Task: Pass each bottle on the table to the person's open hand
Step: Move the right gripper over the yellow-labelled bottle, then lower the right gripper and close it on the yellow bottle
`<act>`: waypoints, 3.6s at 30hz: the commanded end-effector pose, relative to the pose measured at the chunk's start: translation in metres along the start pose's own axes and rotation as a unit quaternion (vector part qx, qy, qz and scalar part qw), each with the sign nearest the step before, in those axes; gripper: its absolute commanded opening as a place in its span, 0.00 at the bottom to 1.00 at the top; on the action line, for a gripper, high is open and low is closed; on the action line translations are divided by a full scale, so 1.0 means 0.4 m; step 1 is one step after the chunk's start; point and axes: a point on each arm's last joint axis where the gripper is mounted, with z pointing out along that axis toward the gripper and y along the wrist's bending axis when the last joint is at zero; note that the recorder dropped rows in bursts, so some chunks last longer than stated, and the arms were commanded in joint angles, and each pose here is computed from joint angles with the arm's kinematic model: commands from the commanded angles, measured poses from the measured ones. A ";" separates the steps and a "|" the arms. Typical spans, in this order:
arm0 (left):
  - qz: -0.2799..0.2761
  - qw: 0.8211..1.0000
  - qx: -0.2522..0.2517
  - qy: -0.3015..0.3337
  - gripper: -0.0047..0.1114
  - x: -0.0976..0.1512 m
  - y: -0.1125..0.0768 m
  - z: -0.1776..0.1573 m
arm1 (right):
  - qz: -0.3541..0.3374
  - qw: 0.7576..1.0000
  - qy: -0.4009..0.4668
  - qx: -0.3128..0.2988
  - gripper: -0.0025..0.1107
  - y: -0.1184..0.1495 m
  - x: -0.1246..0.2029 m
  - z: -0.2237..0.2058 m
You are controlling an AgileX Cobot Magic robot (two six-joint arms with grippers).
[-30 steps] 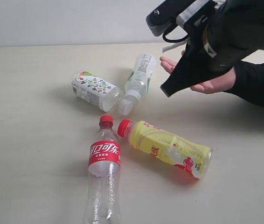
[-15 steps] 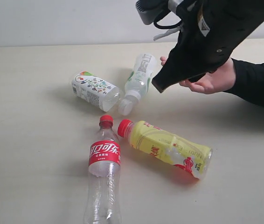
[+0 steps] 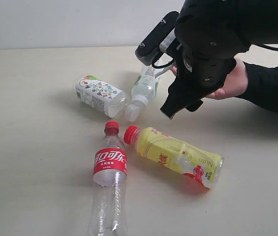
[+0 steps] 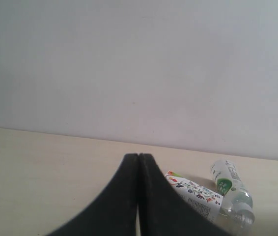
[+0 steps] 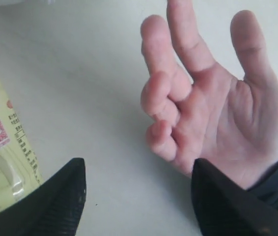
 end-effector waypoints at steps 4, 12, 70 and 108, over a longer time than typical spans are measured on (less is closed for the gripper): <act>-0.001 1.000 0.004 -0.003 0.04 -0.001 -0.001 -0.001 | 0.002 1.000 -0.011 0.023 0.55 -0.005 -0.013 0.009; -0.001 1.000 0.004 -0.003 0.04 -0.001 -0.001 -0.001 | -0.002 1.000 -0.015 0.025 0.55 0.001 -0.019 0.021; -0.001 1.000 0.004 -0.003 0.04 -0.001 -0.001 -0.001 | -0.099 0.979 0.023 -0.177 0.71 0.103 0.084 0.030; 0.001 1.000 0.003 -0.003 0.04 -0.002 -0.001 -0.001 | -0.136 0.965 0.138 -0.177 0.25 0.194 0.105 0.203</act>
